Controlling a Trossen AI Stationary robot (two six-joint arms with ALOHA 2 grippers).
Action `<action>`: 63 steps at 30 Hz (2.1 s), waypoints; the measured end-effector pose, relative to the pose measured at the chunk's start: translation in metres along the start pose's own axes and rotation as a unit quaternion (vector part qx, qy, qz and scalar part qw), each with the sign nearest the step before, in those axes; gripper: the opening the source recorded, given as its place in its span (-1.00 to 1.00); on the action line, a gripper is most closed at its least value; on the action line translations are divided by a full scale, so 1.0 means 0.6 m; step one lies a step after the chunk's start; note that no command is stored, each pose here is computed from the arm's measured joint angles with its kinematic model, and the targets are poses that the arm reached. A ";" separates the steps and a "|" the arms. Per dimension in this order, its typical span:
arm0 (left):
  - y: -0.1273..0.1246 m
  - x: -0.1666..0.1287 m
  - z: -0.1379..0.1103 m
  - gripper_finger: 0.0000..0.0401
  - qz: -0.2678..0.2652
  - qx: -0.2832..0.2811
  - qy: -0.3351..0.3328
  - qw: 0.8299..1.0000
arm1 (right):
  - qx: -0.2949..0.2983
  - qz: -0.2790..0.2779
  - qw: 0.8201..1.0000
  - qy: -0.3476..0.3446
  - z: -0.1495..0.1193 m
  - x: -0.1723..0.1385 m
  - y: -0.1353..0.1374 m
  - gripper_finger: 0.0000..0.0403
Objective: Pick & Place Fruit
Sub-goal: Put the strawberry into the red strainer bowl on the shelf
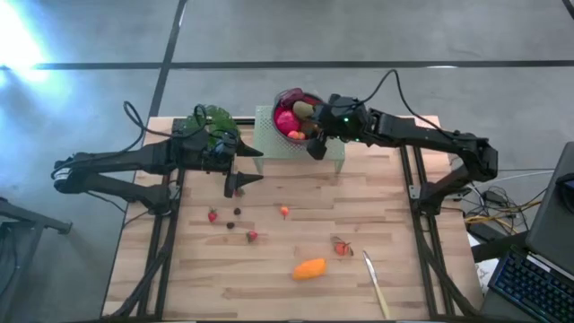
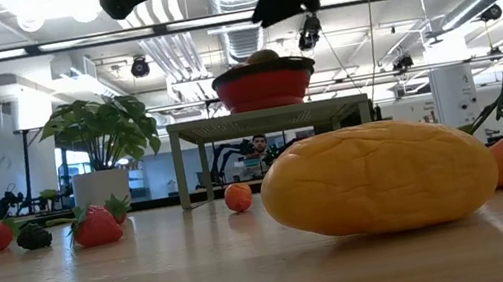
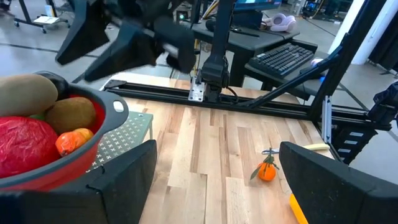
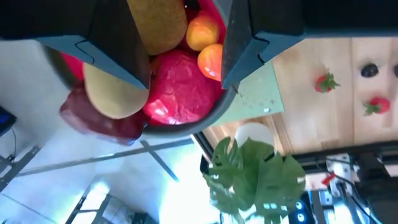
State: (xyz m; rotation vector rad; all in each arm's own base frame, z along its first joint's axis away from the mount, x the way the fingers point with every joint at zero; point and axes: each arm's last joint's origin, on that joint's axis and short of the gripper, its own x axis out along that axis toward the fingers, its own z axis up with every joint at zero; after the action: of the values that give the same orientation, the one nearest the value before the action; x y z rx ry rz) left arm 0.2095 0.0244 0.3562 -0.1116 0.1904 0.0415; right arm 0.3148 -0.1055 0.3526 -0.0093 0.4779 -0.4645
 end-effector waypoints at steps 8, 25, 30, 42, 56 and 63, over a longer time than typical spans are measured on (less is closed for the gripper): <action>0.000 0.000 0.000 0.72 0.000 0.000 0.000 1.000 | 0.008 0.006 1.000 -0.027 0.017 -0.060 -0.003 -0.19; 0.000 0.000 0.000 0.72 0.000 0.000 0.000 1.000 | 0.025 0.005 0.992 0.123 -0.053 -0.176 -0.021 -0.58; 0.000 0.000 0.000 0.72 0.000 0.000 0.000 1.000 | 0.009 0.006 0.989 0.146 -0.087 -0.201 -0.025 -0.72; 0.000 0.000 0.000 0.72 0.000 0.000 0.000 1.000 | -0.018 0.057 0.990 0.126 -0.170 -0.262 -0.030 -0.96; 0.001 0.005 -0.001 0.72 0.000 -0.004 0.001 1.000 | 0.012 0.187 0.979 0.084 -0.254 -0.304 -0.022 -0.96; 0.000 0.005 -0.001 0.72 0.000 -0.006 -0.001 1.000 | 0.014 0.187 0.981 0.041 -0.261 -0.333 -0.028 -0.96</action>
State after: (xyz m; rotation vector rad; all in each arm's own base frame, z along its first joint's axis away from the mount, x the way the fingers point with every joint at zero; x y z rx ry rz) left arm 0.2123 0.0247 0.3553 -0.1242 0.1890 0.0422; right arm 0.0808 -0.0185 0.3037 0.1260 0.5398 -0.1032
